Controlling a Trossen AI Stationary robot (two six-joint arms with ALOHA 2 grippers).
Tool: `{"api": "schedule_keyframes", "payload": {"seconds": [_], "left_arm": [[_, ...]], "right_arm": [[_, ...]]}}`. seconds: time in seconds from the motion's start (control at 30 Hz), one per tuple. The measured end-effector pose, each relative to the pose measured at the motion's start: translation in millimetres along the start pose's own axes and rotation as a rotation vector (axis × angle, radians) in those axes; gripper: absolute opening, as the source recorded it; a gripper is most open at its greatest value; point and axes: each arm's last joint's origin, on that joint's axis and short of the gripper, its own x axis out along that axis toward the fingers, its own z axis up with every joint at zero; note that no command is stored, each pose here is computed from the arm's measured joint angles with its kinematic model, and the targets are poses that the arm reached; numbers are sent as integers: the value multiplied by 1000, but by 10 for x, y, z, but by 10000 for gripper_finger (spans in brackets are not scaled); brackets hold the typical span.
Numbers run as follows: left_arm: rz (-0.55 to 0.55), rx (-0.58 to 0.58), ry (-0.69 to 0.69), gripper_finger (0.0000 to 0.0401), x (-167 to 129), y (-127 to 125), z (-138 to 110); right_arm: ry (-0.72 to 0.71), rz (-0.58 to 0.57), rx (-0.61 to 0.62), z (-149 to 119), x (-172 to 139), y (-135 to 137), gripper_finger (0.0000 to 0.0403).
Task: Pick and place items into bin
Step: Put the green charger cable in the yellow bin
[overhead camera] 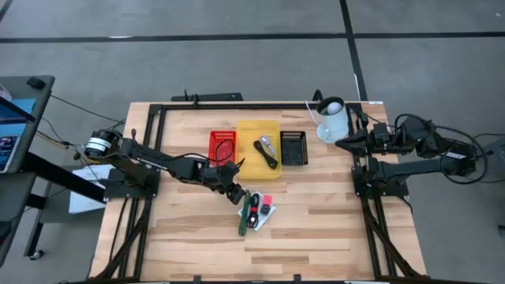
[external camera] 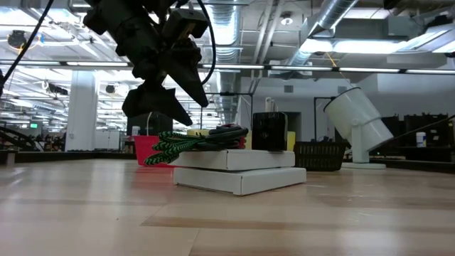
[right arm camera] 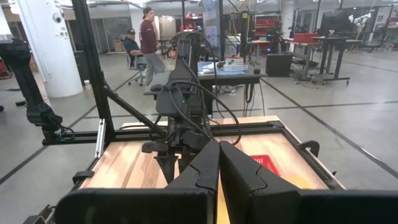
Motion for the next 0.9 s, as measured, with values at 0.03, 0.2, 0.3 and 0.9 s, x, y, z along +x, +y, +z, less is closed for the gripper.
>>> {"api": "schedule_keyframes", "payload": {"seconds": [0.03, 0.2, 0.3, 0.9], "left_arm": [[0, 1, 0, 190, 0, -2, -3], [10, 9, -13, 190, 46, -14, -34], [-7, 13, -14, 190, 119, -34, -58], [-92, -6, 111, 190, 508, 41, -165]], "right_arm": [[0, 0, 0, 1, 0, 0, 8], [0, 0, 0, 1, 0, 0, 8], [0, 0, 0, 0, -1, 0, 8], [2, 1, 0, 0, 7, 0, 8]]}}
